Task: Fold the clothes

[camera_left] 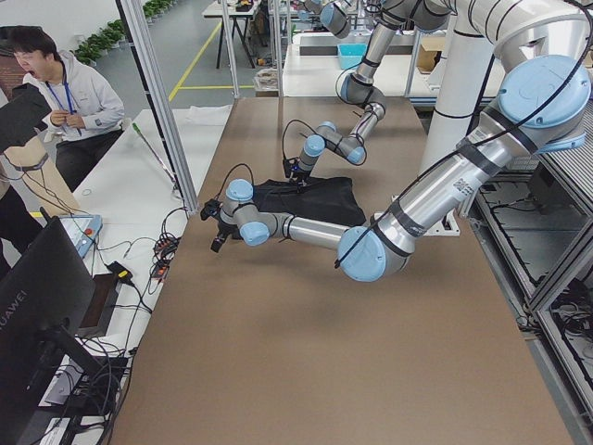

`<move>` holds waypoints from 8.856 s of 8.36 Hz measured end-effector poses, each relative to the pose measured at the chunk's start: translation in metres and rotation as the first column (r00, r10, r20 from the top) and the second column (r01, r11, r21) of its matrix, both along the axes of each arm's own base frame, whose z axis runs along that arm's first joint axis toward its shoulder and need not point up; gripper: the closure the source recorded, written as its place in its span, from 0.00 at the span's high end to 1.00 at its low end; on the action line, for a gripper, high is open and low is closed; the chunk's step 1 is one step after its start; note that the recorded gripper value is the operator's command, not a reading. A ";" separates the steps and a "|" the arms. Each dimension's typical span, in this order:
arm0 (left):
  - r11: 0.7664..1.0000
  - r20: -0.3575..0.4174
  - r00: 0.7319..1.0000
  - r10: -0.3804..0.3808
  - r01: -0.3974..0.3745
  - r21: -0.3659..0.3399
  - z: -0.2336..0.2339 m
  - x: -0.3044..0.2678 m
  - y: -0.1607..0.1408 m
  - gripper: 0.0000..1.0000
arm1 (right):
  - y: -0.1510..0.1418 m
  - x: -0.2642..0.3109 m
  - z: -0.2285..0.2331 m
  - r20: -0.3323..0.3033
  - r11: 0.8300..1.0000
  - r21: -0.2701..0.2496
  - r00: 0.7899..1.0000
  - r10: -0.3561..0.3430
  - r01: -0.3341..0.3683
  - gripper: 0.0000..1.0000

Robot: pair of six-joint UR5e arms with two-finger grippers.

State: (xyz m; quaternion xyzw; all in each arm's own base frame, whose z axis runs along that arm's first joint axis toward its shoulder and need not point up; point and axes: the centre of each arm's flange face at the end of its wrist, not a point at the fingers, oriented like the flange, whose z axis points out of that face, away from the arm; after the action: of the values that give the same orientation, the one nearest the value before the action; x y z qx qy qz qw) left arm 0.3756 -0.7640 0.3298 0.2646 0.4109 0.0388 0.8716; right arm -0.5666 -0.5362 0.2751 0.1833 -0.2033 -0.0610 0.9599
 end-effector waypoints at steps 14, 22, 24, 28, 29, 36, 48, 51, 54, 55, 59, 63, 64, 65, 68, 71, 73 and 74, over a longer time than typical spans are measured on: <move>1.000 -0.003 1.000 0.003 -0.003 0.002 -0.003 0.003 0.001 1.00 | -0.097 0.089 0.004 0.056 0.999 0.035 0.998 -0.011 0.009 0.94; 1.000 -0.004 1.000 0.005 -0.005 0.002 0.010 -0.003 0.012 1.00 | -0.145 0.034 -0.002 0.077 0.994 -0.042 0.991 0.105 -0.102 0.94; 1.000 -0.004 1.000 0.005 -0.005 0.003 0.011 -0.003 0.013 1.00 | -0.180 0.076 0.012 0.042 0.995 -0.013 0.994 0.101 -0.100 0.94; 1.000 -0.015 1.000 0.009 -0.008 0.010 0.010 -0.001 0.020 1.00 | -0.197 0.122 -0.015 0.076 0.994 0.051 0.993 0.092 -0.096 0.94; 1.000 -0.034 0.999 0.016 -0.016 0.003 0.014 0.005 0.037 1.00 | -0.178 0.104 -0.037 0.131 0.993 0.057 0.987 0.096 -0.105 0.94; 0.936 -0.341 0.937 -0.079 -0.047 -0.348 -0.032 0.124 0.207 0.86 | -0.112 0.063 -0.101 0.388 0.988 0.004 0.911 0.143 -0.157 0.94; 0.945 -0.328 0.943 -0.057 -0.055 -0.322 -0.018 0.145 0.255 0.00 | -0.106 0.087 -0.034 0.368 0.994 0.058 0.928 0.067 -0.095 0.94; 0.965 -0.280 0.960 -0.017 -0.058 -0.257 0.021 0.093 0.245 0.00 | -0.106 0.087 -0.030 0.364 0.994 0.056 0.929 0.068 -0.094 0.94; 0.972 -0.263 0.965 -0.005 -0.057 -0.227 0.025 0.083 0.237 1.00 | -0.106 0.087 -0.026 0.360 0.994 0.053 0.930 0.068 -0.093 0.94; 0.974 -0.261 0.965 -0.006 -0.053 -0.220 0.026 0.080 0.235 1.00 | -0.105 0.087 -0.026 0.361 0.994 0.053 0.930 0.068 -0.093 0.94; 0.953 -0.368 0.920 -0.137 0.021 -0.302 -0.008 0.034 0.244 1.00 | -0.080 0.078 -0.050 0.453 0.986 -0.032 0.877 0.161 -0.165 0.94; 0.793 -0.447 0.785 -0.429 0.090 -0.603 -0.010 0.027 0.339 1.00 | 0.005 0.028 -0.100 0.609 0.889 -0.338 0.648 0.457 -0.309 0.93; 0.750 -0.446 0.756 -0.478 0.087 -0.656 -0.008 0.043 0.370 1.00 | 0.026 0.011 -0.105 0.632 0.864 -0.373 0.590 0.503 -0.337 0.93; 0.717 -0.431 0.744 -0.510 0.092 -0.691 0.000 0.060 0.403 1.00 | 0.040 0.001 -0.106 0.649 0.848 -0.398 0.546 0.530 -0.350 0.93; 0.677 -0.380 0.762 -0.524 0.102 -0.729 0.034 0.099 0.489 1.00 | 0.049 -0.004 -0.106 0.670 0.832 -0.425 0.494 0.554 -0.357 0.93; 0.681 -0.375 0.776 -0.507 0.094 -0.726 0.040 0.114 0.520 0.93 | 0.047 0.004 -0.091 0.664 0.833 -0.417 0.504 0.553 -0.364 0.94; 0.684 -0.376 0.771 -0.514 0.103 -0.722 0.040 0.116 0.521 0.62 | 0.056 0.020 -0.078 0.667 0.837 -0.411 0.507 0.547 -0.362 0.94; 0.687 -0.382 0.762 -0.522 0.111 -0.718 0.037 0.116 0.520 0.62 | 0.059 0.025 -0.073 0.668 0.839 -0.406 0.509 0.543 -0.361 0.94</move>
State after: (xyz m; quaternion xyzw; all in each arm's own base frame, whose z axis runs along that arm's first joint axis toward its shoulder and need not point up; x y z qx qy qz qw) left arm 0.4919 -0.2441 0.3669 0.0103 0.5786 -0.3466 0.7383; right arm -0.5414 -0.4775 0.2018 0.1334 -0.5374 0.2981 0.7775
